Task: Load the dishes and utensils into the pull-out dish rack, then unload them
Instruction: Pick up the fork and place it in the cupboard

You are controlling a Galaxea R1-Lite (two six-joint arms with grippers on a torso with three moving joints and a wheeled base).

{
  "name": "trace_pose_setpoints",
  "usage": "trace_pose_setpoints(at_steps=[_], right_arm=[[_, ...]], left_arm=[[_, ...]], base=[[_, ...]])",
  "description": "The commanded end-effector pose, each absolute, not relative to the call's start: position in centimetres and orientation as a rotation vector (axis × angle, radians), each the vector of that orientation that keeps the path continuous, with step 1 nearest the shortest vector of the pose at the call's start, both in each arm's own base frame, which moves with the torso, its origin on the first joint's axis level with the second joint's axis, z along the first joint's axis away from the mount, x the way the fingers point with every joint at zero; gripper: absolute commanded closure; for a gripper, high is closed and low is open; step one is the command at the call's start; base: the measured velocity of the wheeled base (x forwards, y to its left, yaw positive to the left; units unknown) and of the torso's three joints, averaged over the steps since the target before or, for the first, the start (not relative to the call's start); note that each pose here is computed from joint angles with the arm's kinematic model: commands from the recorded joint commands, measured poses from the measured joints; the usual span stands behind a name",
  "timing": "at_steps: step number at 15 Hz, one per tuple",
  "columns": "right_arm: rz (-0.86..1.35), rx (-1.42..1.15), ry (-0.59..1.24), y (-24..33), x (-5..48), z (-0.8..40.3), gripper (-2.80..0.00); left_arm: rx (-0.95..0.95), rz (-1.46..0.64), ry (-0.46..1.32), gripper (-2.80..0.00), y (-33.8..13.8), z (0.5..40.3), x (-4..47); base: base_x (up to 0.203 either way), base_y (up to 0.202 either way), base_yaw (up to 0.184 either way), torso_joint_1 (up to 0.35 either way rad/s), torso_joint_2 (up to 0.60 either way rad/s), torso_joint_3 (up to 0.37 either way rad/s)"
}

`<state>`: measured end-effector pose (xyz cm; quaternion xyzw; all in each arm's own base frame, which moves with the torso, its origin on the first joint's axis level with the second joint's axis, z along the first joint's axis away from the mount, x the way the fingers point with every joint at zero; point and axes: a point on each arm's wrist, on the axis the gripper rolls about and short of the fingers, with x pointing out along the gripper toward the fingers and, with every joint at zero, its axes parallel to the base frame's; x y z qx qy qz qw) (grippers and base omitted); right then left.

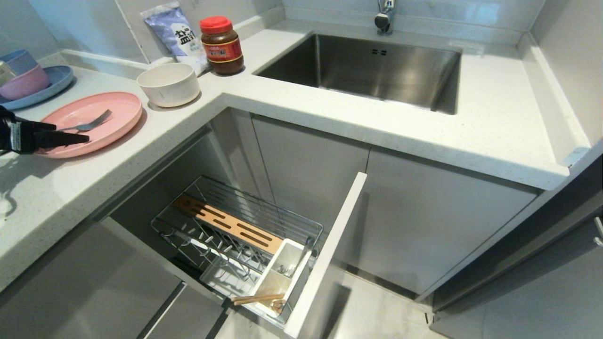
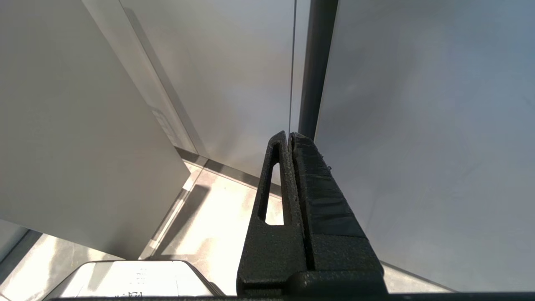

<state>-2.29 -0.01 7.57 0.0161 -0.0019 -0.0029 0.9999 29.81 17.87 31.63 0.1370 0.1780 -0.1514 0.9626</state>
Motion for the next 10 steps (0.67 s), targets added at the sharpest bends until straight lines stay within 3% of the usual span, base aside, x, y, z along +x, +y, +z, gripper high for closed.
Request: trace_pose_setpoints(at_steps=[1,4,5,10], right_arm=[[-0.006,0.032,-0.005,-0.01,-2.29,7.53,0.00],[-0.006,0.032,-0.006,-0.01,-2.30,7.55,0.00],[-0.006,0.032,-0.005,-0.01,-2.29,7.53,0.00],[-0.006,0.032,-0.006,-0.01,-2.30,7.56,0.00]], left_arm=[[0.278,-0.315,0.361,-2.80,17.77,31.55,29.90],[0.279,-0.316,0.360,-2.80,17.79,31.53,29.95],[0.278,-0.317,0.361,0.00,17.79,31.47,30.02],[0.284,-0.315,0.354,0.00,17.81,31.57,30.05]], base=[[0.000,0.000,0.000,0.000,0.00,0.000],[0.000,0.000,0.000,0.000,0.00,0.000],[0.000,0.000,0.000,0.000,0.00,0.000],[0.000,0.000,0.000,0.000,0.00,0.000]])
